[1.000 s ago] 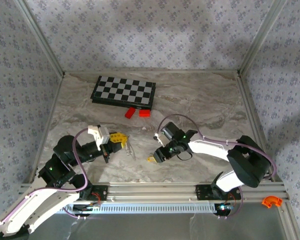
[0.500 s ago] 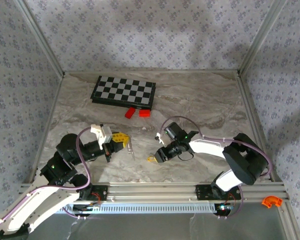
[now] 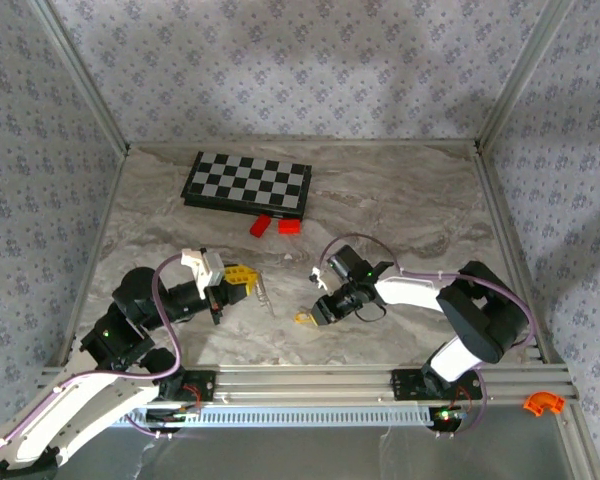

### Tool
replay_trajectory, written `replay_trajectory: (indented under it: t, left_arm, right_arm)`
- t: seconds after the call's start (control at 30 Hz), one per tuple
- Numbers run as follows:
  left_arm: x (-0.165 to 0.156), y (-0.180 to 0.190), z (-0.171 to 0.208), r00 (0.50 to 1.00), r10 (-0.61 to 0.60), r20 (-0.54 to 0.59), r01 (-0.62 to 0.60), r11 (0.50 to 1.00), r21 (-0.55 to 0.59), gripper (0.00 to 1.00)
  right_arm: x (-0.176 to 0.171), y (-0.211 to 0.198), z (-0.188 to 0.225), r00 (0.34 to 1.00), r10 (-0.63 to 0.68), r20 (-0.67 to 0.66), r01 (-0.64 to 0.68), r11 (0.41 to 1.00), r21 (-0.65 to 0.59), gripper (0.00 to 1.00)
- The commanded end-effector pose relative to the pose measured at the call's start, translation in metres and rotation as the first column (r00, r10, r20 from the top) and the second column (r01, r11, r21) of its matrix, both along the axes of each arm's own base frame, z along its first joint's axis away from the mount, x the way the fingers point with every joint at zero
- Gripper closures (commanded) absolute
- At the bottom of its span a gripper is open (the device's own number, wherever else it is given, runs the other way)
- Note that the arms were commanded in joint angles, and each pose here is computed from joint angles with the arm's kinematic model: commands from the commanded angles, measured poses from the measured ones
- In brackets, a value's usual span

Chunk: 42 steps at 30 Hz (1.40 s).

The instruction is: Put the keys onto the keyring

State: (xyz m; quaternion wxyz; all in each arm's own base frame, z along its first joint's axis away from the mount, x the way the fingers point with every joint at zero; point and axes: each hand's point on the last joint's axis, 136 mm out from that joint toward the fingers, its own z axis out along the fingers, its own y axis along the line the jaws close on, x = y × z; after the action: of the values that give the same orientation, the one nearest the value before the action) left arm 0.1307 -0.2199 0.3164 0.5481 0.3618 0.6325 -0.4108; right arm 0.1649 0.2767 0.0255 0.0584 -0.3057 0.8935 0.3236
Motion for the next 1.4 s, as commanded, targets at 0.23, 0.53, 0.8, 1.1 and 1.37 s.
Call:
replay_trajectory:
  t: [0.23, 0.53, 0.8, 1.1, 1.37]
  left_arm:
    - [-0.002, 0.002, 0.019, 0.999, -0.003, 0.034, 0.005, 0.998, -0.057, 1.0]
    - [-0.003, 0.003, 0.018, 0.999, -0.001, 0.033, 0.003, 0.998, -0.062, 1.0]
    - [-0.004, 0.004, 0.019, 0.999, -0.002, 0.032, 0.004, 0.998, -0.059, 1.0]
    - [-0.004, 0.005, 0.019, 0.999, -0.002, 0.032, 0.004, 0.998, -0.059, 1.0]
    - [-0.006, 0.005, 0.021, 0.999, -0.007, 0.042, 0.009, 0.998, -0.058, 1.0]
  right_arm:
    - [0.008, 0.004, 0.001, 0.999, -0.001, 0.048, 0.001, 1.0, -0.006, 0.8]
    - [0.009, 0.004, 0.001, 0.999, -0.004, 0.054, 0.004, 1.0, -0.01, 0.86]
    - [0.007, 0.006, 0.0, 0.999, 0.009, 0.048, -0.008, 1.0, -0.008, 0.89]
    - [0.006, 0.007, 0.003, 0.997, 0.018, 0.075, -0.017, 1.0, -0.021, 0.95]
    - [0.005, 0.007, 0.022, 0.982, 0.072, 0.175, -0.073, 0.997, -0.002, 1.0]
